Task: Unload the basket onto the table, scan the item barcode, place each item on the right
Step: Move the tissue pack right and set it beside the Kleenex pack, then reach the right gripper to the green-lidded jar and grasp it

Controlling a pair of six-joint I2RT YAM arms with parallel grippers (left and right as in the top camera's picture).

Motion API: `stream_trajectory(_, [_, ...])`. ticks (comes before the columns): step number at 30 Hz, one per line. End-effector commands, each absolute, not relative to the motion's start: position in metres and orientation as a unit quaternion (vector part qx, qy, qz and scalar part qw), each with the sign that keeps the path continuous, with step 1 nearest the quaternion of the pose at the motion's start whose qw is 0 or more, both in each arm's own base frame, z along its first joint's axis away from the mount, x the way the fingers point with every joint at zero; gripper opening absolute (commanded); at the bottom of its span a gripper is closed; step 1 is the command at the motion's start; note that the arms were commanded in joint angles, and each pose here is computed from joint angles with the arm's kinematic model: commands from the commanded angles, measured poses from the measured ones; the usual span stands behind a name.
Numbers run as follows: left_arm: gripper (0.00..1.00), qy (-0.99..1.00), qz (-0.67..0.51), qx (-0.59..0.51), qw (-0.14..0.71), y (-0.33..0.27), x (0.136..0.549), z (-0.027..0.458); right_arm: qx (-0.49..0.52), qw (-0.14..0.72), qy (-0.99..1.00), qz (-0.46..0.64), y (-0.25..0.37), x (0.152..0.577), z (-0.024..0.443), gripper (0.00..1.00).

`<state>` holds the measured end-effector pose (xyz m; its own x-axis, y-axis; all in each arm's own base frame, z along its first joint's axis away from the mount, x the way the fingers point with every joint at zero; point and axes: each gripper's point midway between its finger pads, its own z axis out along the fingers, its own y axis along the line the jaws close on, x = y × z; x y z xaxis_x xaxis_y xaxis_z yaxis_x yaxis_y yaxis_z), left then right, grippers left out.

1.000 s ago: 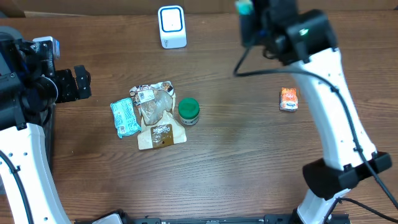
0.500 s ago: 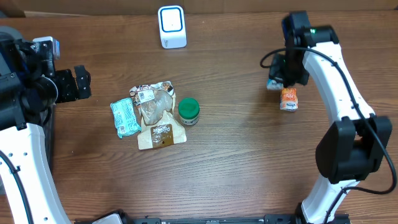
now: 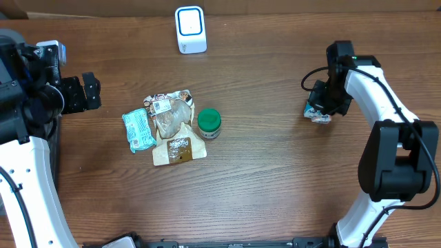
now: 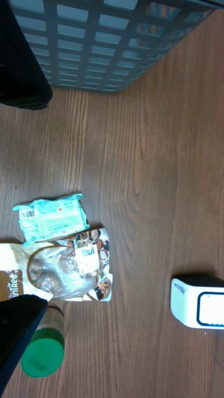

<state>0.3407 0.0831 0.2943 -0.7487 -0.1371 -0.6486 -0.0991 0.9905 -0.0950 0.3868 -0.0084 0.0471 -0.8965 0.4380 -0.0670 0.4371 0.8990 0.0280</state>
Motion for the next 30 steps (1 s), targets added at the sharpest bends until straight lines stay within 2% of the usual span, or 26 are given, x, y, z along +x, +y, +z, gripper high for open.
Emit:
stream_trajectory(1, [1.0,0.933,-0.028,-0.049,0.355,0.081,0.342,0.299,0.245,0.034,0.969,0.016,-0.019,0.386,0.049,0.26])
stream_trajectory(5, [1.0,0.933,-0.028,-0.049,0.355,0.081,0.342,0.299,0.256,0.026,0.966,0.018,-0.026,0.384,0.055,0.34])
stream_trajectory(10, [1.0,0.933,-0.028,-0.049,0.355,0.081,0.342,0.299,0.254,0.026,0.967,0.018,-0.026,0.387,0.071,0.36])
stream_trajectory(17, [0.99,0.933,-0.028,-0.049,0.355,0.081,0.342,0.299,0.235,0.03,0.971,0.026,-0.023,0.392,0.117,0.41])
stream_trajectory(23, [0.99,0.933,-0.028,-0.049,0.355,0.081,0.342,0.299,0.151,0.033,0.973,0.17,0.036,0.403,0.137,0.41])
stream_trajectory(30, [1.0,0.933,-0.028,-0.049,0.355,0.081,0.342,0.299,0.04,0.07,0.977,0.196,0.124,0.415,0.141,0.42])
